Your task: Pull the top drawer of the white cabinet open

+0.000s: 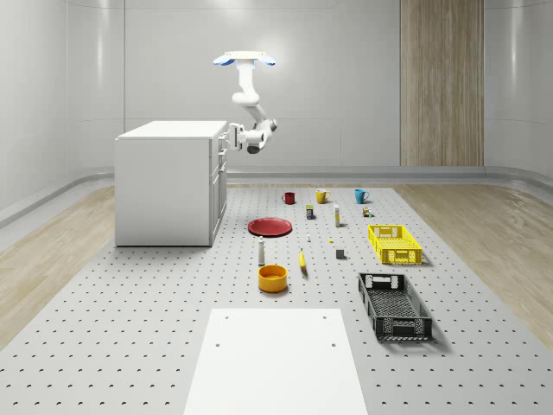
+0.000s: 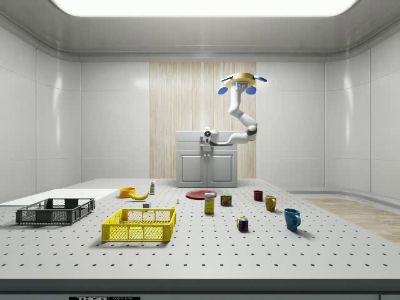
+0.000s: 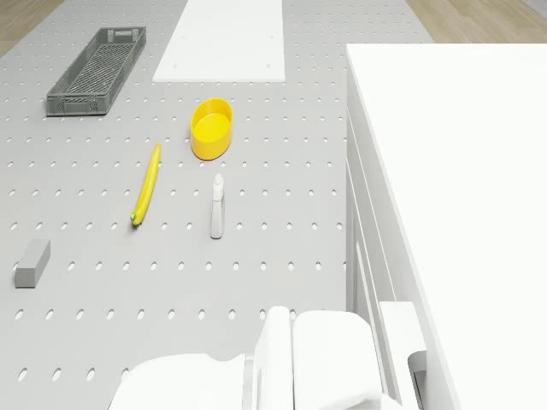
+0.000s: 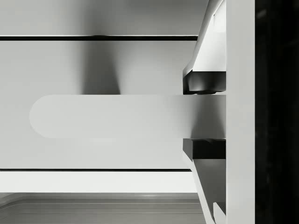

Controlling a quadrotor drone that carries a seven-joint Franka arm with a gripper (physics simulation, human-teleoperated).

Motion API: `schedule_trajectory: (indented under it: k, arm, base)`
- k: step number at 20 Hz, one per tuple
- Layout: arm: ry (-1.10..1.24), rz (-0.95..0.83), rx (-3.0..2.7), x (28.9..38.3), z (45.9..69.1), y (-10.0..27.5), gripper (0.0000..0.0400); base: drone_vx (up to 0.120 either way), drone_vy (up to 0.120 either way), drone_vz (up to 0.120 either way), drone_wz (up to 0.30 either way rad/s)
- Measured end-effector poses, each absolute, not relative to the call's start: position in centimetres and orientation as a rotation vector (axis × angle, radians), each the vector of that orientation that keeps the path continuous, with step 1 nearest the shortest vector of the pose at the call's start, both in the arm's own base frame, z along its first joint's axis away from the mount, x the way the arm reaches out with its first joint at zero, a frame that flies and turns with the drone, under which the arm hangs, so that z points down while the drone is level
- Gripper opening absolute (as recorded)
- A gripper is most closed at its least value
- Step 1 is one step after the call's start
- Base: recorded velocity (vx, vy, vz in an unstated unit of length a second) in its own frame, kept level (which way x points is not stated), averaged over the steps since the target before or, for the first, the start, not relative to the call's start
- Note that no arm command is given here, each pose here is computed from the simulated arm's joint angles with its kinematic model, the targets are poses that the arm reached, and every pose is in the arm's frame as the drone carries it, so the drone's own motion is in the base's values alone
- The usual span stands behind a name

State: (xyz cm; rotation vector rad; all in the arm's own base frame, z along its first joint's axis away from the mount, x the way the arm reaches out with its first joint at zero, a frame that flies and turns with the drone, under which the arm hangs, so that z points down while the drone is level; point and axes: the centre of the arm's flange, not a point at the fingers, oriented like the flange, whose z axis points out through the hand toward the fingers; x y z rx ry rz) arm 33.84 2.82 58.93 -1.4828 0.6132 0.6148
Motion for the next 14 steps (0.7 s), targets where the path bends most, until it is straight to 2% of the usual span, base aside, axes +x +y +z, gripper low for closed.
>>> schedule_trajectory:
  k: [1,2,14]
  arm:
    - [0.617,0.619,-1.482,33.84,58.9,2.8,0.0115]
    - [0.628,0.626,-1.486,33.76,59.2,2.8,0.0132]
    - [0.609,0.609,-1.486,33.84,58.9,1.0,0.0111]
  base:
    - [0.0,0.0,0.0,0.0]
    - [0.0,0.0,0.0,0.0]
    - [0.0,0.0,0.0,0.0]
